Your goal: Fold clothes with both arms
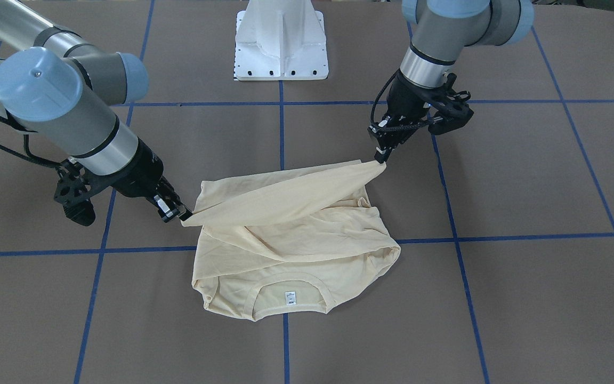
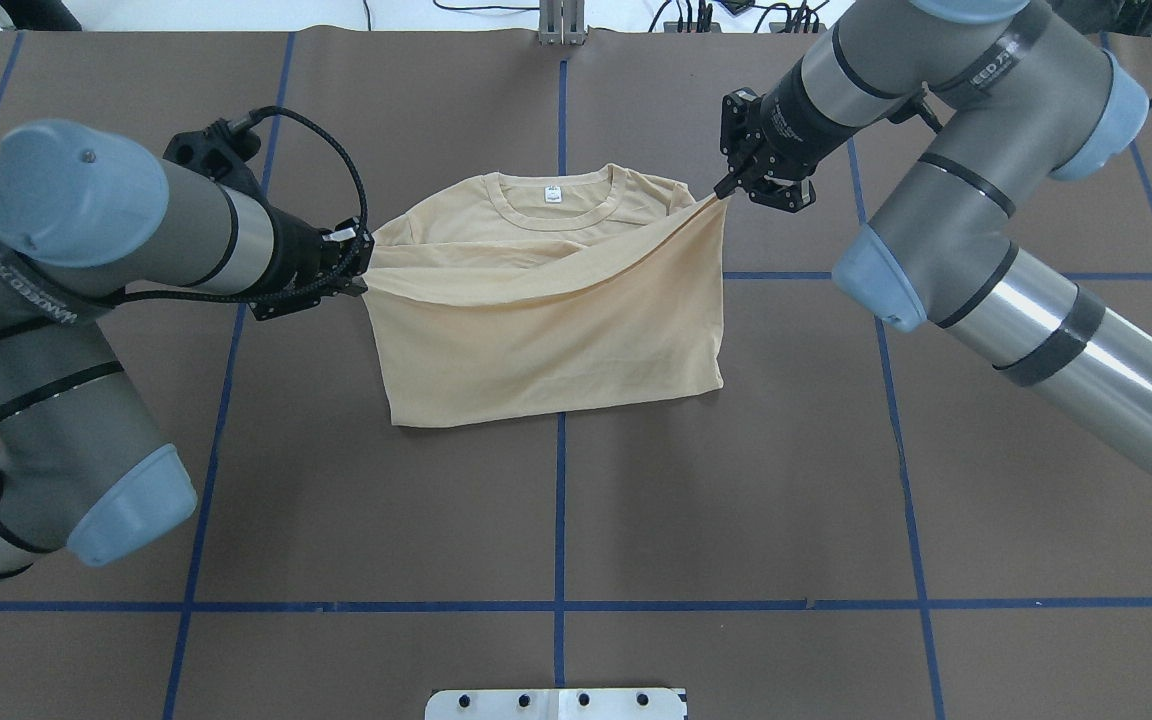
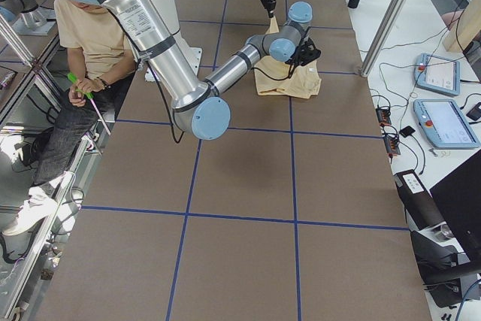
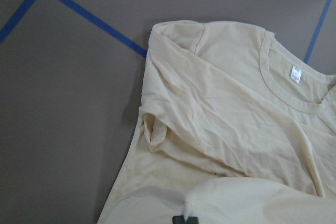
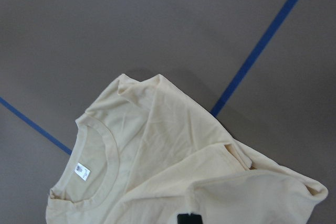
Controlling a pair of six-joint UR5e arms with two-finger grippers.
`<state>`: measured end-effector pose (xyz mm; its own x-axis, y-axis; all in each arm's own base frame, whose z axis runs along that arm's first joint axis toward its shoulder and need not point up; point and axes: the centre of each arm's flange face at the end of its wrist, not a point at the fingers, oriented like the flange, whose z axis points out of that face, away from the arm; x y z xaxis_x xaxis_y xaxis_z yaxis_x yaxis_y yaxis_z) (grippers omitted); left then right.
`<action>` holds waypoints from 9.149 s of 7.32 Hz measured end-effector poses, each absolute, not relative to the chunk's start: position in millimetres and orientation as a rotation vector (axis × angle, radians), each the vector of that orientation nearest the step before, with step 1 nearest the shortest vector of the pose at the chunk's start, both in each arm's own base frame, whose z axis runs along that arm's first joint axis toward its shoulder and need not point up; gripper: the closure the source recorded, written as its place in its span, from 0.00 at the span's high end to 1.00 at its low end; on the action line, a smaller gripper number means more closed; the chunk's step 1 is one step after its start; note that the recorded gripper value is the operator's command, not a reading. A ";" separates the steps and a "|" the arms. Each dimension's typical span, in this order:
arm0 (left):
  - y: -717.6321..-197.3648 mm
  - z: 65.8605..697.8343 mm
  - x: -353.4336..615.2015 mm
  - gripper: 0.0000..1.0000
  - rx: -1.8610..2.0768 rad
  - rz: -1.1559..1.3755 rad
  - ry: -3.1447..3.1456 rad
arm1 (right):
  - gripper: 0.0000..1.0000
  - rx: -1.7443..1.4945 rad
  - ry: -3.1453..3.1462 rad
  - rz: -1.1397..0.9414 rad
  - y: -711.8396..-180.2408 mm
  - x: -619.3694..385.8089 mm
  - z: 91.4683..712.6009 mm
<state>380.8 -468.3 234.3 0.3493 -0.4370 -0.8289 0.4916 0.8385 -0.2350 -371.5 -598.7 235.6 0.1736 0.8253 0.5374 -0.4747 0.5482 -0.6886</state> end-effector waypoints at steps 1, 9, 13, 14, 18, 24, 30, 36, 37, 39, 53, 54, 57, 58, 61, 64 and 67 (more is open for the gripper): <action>-491.6 244.5 388.5 0.00 0.077 -0.607 1.054 | 0.00 -0.397 -1.015 0.956 -618.4 -379.3 234.7; -587.8 328.9 433.0 0.00 0.148 -0.643 1.067 | 0.00 -0.261 -0.849 0.906 -667.1 -464.4 275.2; -610.4 336.0 448.4 0.00 0.174 -0.663 1.025 | 0.00 -0.207 -0.808 0.895 -664.9 -482.9 291.5; -611.5 338.1 449.2 0.00 0.175 -0.665 1.020 | 0.00 -0.199 -0.808 0.894 -664.9 -486.3 295.1; -612.9 342.2 450.2 0.10 0.177 -0.668 1.016 | 0.00 -0.183 -0.823 0.881 -662.9 -495.1 299.0; -616.3 342.2 445.9 0.58 0.186 -0.670 1.032 | 0.69 -0.169 -0.859 0.857 -662.5 -495.0 275.0; -618.8 290.9 363.1 0.56 0.229 -0.649 1.152 | 0.76 -0.200 -1.035 0.824 -530.1 -439.7 264.6; -619.6 304.5 314.8 0.57 0.286 -0.633 1.140 | 0.71 -0.052 -0.986 0.898 -399.8 -509.8 305.1; -619.8 307.6 315.6 0.57 0.283 -0.634 1.136 | 0.71 -0.025 -0.973 0.913 -403.1 -506.5 313.2; -620.1 309.4 316.6 0.57 0.282 -0.633 1.133 | 0.68 0.000 -0.951 0.918 -404.4 -506.8 325.1; -623.8 320.2 327.7 0.56 0.300 -0.570 1.111 | 0.81 -0.233 -0.752 0.607 -190.9 -468.7 251.1; -620.4 314.5 330.4 0.57 0.295 -0.557 1.124 | 1.00 -0.252 -0.731 0.571 -167.8 -472.4 251.3; -581.4 279.4 347.7 0.94 0.203 -0.459 1.225 | 1.00 -0.261 -0.722 0.554 -155.7 -472.2 251.3; -555.4 269.3 361.5 0.89 0.157 -0.446 1.256 | 1.00 -0.251 -0.732 0.587 -172.4 -465.9 249.3; -440.6 276.7 443.1 0.72 0.048 -0.398 1.200 | 1.00 -0.176 -0.805 0.757 -272.2 -423.3 231.6; -367.7 284.5 521.4 0.60 0.061 -0.340 1.055 | 1.00 -0.137 -0.821 0.829 -337.4 -420.8 237.2; -360.4 293.1 531.1 0.53 0.065 -0.314 1.027 | 1.00 -0.134 -0.810 0.840 -348.5 -428.9 248.1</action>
<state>531.1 -360.4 293.1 0.4765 -0.2264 -0.8496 0.2873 0.9533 -0.0929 -428.9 -348.5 248.1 0.3936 0.7080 0.5863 -0.6114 0.6779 -0.4081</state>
